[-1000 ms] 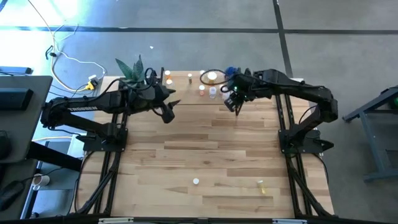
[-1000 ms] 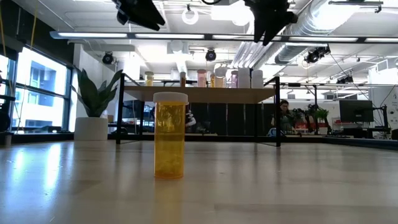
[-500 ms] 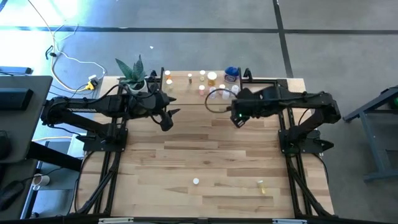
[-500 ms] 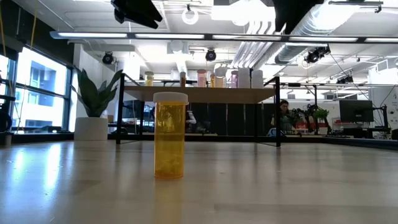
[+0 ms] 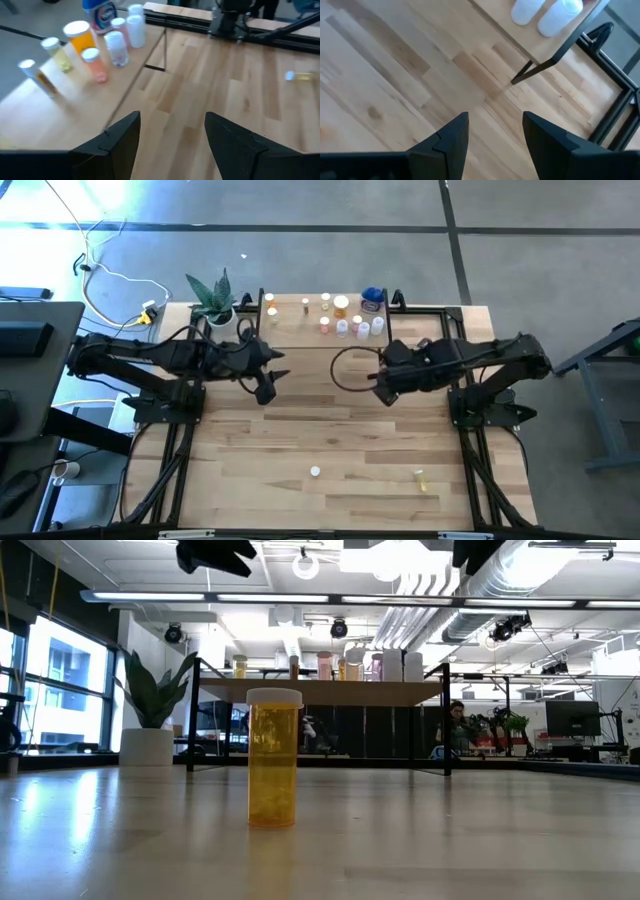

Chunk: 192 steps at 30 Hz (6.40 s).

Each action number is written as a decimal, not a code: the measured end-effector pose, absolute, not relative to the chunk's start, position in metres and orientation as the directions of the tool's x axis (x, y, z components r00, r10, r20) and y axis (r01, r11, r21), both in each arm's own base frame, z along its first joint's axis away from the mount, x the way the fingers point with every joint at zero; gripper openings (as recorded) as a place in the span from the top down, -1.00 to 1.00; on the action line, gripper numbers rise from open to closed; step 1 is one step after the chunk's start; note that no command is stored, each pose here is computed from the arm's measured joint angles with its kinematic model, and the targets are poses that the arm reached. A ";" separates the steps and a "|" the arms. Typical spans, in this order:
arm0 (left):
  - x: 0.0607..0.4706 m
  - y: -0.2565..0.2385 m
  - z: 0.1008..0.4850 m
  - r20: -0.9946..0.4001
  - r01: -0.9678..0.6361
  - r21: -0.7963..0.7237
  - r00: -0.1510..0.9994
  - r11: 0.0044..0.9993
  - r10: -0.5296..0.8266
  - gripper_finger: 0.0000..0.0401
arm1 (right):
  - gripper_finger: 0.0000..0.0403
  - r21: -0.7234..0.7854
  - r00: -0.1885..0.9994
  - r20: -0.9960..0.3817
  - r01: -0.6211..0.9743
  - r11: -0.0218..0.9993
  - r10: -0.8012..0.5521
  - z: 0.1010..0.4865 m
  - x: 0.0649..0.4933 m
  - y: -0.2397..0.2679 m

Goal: Pick and place medicine bottles onto shelf by color
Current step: Put the yellow pill bottle on the shelf

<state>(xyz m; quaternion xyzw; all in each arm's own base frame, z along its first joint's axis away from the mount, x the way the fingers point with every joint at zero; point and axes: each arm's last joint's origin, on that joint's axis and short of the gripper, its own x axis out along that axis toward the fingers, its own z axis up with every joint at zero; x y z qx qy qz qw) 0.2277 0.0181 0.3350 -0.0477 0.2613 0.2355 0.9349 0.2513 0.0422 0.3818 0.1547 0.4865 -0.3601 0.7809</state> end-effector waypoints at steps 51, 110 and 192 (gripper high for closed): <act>0.226 -0.037 0.335 -0.507 -0.346 -0.164 0.833 0.924 0.222 -0.05 | 0.12 0.257 0.211 -0.963 0.901 0.349 0.165 0.209 0.147 0.210; 0.227 -0.033 0.335 -0.535 -0.348 -0.391 0.839 0.852 0.098 -0.05 | 0.56 0.327 0.513 -0.857 0.612 0.720 -0.046 0.232 0.291 0.196; 0.246 0.033 0.389 0.019 -0.274 -0.231 0.958 0.934 0.286 0.14 | 0.55 0.187 0.881 -0.289 0.436 0.880 -0.375 0.426 0.381 0.054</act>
